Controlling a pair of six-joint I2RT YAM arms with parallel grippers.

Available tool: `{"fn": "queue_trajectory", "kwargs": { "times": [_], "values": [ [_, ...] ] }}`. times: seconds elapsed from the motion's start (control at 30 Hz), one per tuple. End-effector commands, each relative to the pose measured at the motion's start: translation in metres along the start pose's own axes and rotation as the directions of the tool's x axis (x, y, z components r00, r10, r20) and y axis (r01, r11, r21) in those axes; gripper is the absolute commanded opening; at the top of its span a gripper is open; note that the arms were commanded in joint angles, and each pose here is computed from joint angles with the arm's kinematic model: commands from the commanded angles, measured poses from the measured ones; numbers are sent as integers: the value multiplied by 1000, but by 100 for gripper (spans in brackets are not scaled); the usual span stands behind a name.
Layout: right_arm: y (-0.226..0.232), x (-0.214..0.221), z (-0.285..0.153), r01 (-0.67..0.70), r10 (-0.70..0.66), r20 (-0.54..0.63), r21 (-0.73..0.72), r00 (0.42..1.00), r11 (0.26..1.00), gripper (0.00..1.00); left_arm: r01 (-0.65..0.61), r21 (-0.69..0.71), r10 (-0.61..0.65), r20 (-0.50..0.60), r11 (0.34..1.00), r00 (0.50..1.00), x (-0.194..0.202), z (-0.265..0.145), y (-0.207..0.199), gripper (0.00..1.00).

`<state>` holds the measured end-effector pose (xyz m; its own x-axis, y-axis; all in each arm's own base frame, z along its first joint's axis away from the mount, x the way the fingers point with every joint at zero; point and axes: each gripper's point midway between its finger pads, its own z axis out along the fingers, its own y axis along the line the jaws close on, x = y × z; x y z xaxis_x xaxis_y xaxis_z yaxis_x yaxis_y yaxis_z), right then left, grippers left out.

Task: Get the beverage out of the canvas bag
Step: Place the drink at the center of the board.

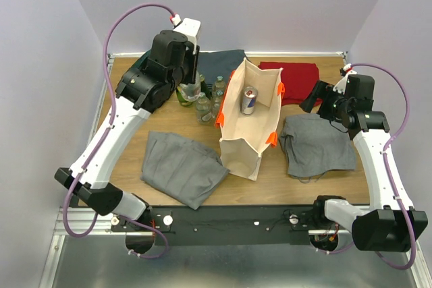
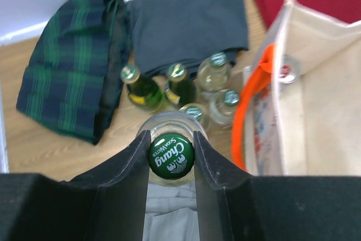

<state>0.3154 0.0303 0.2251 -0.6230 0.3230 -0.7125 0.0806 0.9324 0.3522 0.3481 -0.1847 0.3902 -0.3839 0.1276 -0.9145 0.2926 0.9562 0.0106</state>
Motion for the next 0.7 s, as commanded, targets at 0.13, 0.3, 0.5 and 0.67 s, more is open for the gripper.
{"fn": "queue_trajectory", "kwargs": {
  "times": [0.13, 0.3, 0.5, 0.67],
  "values": [
    [1, 1, 4, -8, 8, -11, -17, 1000, 1000, 100, 121, -80, -104, 189, 989, 976, -38, -8, 48, 0],
    [0, 4, 8, -7, 6, -19, -21, 1000, 1000, 100, 146, -89, -128, 176, 985, 976, -21, 8, 57, 0],
    [0, 3, 10, -1, 1, -21, -22, 1000, 1000, 100, 207, -116, -182, 195, 971, 964, 2, 26, 70, 0],
    [0, 4, 11, -3, 2, -27, -25, 1000, 1000, 100, 242, -123, -211, 221, 963, 952, 15, 33, 74, 0]
  ]
}}
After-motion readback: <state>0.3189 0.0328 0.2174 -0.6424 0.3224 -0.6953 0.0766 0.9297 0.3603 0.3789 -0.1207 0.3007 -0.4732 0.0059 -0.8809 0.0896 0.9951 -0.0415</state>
